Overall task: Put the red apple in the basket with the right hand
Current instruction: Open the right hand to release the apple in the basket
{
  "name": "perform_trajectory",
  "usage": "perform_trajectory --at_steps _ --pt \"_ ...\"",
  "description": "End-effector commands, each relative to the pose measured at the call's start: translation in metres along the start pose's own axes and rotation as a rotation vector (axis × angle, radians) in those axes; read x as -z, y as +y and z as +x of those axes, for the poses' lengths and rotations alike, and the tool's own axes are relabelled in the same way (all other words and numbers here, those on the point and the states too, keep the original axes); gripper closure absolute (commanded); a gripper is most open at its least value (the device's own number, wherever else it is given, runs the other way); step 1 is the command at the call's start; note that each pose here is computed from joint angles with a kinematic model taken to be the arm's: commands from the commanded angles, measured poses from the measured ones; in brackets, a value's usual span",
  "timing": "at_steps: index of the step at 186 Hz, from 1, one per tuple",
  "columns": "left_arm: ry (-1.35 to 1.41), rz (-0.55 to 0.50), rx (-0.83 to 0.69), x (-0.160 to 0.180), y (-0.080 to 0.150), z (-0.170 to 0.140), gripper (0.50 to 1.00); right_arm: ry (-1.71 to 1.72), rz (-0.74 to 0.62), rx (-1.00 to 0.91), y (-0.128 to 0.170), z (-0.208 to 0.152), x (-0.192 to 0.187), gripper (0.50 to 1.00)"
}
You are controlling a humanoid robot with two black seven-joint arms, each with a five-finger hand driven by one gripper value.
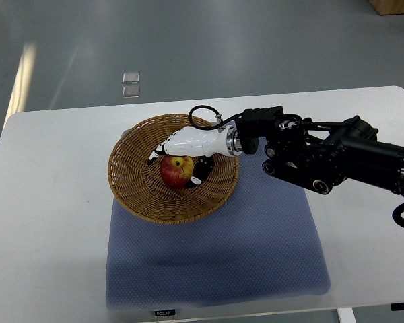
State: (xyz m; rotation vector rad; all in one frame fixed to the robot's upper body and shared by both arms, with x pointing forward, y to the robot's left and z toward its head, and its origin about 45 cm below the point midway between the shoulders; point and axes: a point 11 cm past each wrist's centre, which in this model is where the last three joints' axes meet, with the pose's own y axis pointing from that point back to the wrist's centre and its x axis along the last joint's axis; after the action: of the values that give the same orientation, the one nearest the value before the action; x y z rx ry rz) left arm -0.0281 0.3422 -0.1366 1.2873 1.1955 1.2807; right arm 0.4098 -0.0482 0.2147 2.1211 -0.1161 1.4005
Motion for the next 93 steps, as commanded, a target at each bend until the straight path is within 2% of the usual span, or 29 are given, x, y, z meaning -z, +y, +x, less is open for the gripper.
perform_trajectory --at_steps 1,64,93 --pt "-0.001 0.0 0.0 0.0 0.0 0.0 0.5 0.004 -0.007 -0.012 0.003 0.007 -0.003 0.609" --pt "0.001 0.0 0.0 0.0 0.0 0.0 0.5 -0.002 -0.063 -0.03 0.027 0.015 -0.029 0.589" --pt "0.001 0.0 0.0 0.0 0.0 0.0 0.5 -0.048 -0.121 -0.074 0.053 0.027 -0.053 0.587"
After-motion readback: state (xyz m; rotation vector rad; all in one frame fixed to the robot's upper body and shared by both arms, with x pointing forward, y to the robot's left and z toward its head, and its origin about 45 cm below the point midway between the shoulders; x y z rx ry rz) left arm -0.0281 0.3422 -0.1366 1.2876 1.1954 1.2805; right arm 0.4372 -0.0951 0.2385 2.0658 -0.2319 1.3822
